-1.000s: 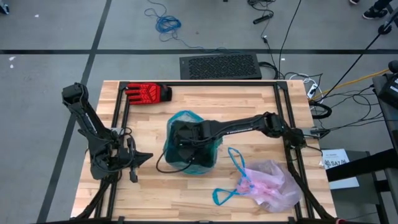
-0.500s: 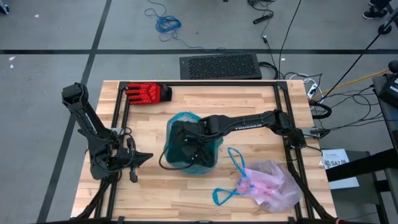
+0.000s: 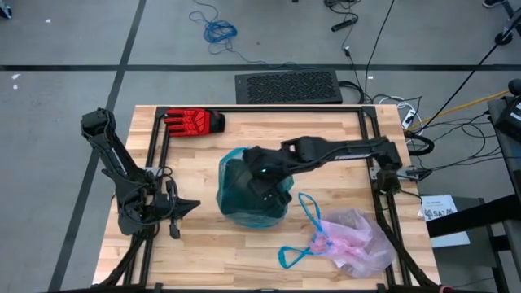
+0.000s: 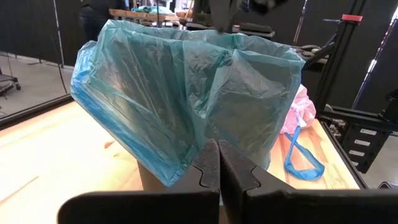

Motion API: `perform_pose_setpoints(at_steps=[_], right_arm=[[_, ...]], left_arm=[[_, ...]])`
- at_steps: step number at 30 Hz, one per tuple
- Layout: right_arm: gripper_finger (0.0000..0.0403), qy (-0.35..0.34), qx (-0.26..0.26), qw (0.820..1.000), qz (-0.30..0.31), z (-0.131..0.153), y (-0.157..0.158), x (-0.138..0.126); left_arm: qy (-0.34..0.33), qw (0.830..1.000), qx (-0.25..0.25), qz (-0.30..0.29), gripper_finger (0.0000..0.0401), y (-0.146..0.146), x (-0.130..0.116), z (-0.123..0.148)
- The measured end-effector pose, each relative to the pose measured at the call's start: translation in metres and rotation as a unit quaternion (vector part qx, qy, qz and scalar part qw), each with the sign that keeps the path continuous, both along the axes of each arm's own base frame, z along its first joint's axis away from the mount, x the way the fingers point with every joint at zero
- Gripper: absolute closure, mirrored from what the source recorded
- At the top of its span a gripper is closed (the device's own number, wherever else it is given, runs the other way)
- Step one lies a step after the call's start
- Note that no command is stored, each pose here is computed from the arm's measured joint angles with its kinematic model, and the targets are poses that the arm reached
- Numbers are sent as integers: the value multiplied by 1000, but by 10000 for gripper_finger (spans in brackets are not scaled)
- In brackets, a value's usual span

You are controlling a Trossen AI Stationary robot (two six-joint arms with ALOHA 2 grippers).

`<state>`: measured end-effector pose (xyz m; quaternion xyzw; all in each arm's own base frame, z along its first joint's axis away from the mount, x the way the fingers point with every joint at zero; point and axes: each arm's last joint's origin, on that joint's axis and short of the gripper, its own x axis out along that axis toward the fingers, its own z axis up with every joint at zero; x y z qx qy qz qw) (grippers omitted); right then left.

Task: Place trash/remove bag and relplace
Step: Insert the blue trash bag into the black trash bin

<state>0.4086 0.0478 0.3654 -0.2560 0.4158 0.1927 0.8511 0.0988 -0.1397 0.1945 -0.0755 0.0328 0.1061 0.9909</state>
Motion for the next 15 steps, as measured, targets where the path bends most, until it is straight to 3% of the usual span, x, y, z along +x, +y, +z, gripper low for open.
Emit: perform_pose_setpoints(at_steps=[6,15], right_arm=[[403,-24,14,999,-15,23,-2,-17],[403,32,-3,998,-48,8,-4,-16]], left_arm=[[0,1000,-1,0,401,0,0,0],[-1,1000,-5,0,401,0,0,0]])
